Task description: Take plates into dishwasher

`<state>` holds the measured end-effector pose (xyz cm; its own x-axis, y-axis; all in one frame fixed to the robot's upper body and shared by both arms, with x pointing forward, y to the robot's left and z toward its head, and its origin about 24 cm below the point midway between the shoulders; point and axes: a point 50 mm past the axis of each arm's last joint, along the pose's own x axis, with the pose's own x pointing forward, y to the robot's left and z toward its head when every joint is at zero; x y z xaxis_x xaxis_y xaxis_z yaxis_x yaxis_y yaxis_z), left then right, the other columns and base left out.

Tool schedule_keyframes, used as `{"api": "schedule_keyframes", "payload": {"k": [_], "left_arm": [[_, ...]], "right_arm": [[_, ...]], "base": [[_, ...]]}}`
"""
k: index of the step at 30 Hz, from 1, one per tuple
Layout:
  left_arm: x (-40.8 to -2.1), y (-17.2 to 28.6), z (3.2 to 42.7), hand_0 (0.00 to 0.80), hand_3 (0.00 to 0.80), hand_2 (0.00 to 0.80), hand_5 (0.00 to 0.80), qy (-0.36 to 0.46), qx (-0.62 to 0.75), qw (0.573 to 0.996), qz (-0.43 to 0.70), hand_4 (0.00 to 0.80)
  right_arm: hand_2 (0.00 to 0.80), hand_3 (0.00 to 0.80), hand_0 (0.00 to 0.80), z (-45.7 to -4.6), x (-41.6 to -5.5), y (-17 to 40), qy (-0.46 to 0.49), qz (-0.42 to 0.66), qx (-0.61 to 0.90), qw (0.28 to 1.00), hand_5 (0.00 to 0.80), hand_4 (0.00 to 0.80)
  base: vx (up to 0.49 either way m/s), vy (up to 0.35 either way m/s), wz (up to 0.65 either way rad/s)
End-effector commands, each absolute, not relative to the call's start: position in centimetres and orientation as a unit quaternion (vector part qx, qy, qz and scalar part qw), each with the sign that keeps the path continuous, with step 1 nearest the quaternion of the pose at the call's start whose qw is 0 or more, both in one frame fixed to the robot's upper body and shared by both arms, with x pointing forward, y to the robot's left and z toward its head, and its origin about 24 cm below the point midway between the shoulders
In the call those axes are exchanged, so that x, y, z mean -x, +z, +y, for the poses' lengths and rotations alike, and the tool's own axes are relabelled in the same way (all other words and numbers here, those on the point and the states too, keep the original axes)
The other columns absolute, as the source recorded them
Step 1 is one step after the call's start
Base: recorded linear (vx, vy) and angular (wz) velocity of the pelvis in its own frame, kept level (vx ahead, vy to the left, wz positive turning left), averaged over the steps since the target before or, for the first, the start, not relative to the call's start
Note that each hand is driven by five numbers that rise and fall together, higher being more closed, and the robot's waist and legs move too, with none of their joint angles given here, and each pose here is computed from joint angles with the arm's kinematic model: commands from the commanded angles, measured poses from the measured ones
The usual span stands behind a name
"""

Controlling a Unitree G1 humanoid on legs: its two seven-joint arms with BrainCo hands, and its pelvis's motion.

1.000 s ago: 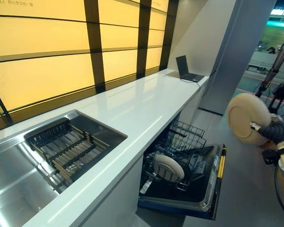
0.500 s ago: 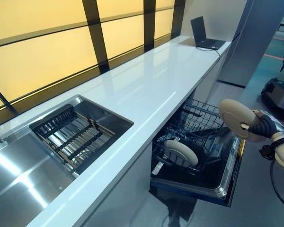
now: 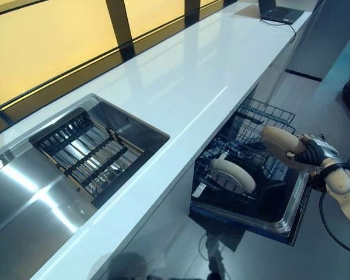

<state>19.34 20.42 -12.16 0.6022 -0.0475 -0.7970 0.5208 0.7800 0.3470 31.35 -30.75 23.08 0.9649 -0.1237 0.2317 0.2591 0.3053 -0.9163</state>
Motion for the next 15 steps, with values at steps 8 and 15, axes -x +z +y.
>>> {"api": "schedule_keyframes", "payload": {"k": [8,15], "left_arm": [[-21.4,-10.7,21.7,0.0,0.0,0.0,0.0,-0.177,-0.332,0.839,0.392,0.0],[-20.9,-10.8,22.6,0.0,0.0,0.0,0.0,-0.168,-0.339,0.833,0.403,0.0]], "right_arm": [[0.8,0.8,0.8,-28.8,-33.2,27.0,-0.171,-0.129,0.602,0.769,0.8,0.8],[0.8,0.8,0.8,-29.6,-33.3,28.8,-0.202,-0.123,0.617,0.75,0.8,0.8]], "base": [[0.003,-0.018,0.02],[0.01,-0.057,0.02]]}}
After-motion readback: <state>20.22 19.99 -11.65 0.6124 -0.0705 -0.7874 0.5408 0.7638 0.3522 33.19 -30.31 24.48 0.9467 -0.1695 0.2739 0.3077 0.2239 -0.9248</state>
